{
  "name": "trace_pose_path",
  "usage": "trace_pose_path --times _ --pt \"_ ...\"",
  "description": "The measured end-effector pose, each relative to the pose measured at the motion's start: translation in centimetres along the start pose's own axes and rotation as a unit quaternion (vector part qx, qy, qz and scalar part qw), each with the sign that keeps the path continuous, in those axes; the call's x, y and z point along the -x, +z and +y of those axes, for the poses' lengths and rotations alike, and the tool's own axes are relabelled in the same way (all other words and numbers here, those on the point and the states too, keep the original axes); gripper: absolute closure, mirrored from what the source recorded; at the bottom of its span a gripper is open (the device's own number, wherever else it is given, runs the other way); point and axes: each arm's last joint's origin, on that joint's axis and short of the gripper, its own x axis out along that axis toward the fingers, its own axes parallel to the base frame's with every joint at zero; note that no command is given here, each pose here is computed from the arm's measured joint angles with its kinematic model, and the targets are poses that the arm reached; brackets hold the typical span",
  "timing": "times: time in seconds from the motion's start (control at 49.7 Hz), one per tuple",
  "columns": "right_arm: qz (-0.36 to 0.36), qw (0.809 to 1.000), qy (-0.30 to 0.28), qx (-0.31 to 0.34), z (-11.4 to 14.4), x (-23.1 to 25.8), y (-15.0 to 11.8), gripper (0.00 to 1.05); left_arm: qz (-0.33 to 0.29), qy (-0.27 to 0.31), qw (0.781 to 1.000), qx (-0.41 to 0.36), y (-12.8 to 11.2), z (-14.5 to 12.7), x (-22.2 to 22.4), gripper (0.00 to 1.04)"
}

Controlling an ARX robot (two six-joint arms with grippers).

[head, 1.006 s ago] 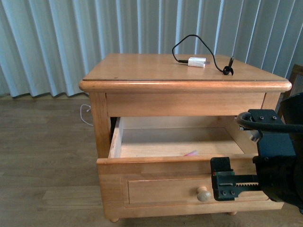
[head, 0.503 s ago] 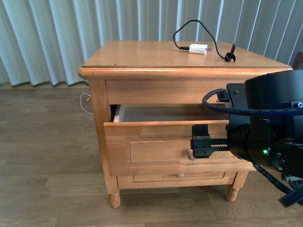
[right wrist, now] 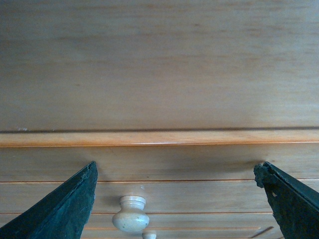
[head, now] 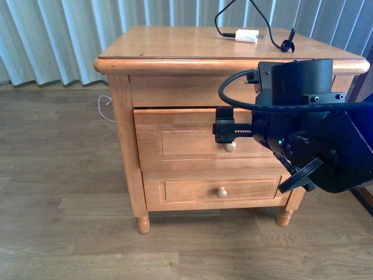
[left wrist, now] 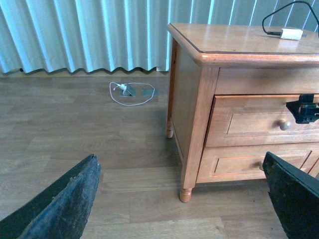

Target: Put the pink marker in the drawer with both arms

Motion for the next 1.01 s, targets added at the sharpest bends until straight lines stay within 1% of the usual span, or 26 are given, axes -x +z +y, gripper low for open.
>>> trace_pose_path --times 0.241,0.583,0.644,0.805,1.006 --pt "0.004 1.000 -0.008 0.003 -0.5 -1.3 -0.9 0.08 0.000 0.000 1.000 0.000 0.0 0.0 0.0 0.06" --pt "0.008 1.000 -0.012 0.008 -0.9 -1.1 -0.9 0.08 0.000 0.000 1.000 0.000 0.0 0.0 0.0 0.06" --pt "0.010 1.000 -0.021 0.010 -1.4 0.0 -0.4 0.08 0.000 0.000 1.000 0.000 0.0 0.0 0.0 0.06" --pt "0.007 1.000 -0.018 0.009 -1.8 3.0 1.1 0.08 0.000 0.000 1.000 0.000 0.0 0.0 0.0 0.06" --pt "0.012 1.000 0.019 0.015 -1.6 10.6 3.2 0.08 0.000 0.000 1.000 0.000 0.0 0.0 0.0 0.06"
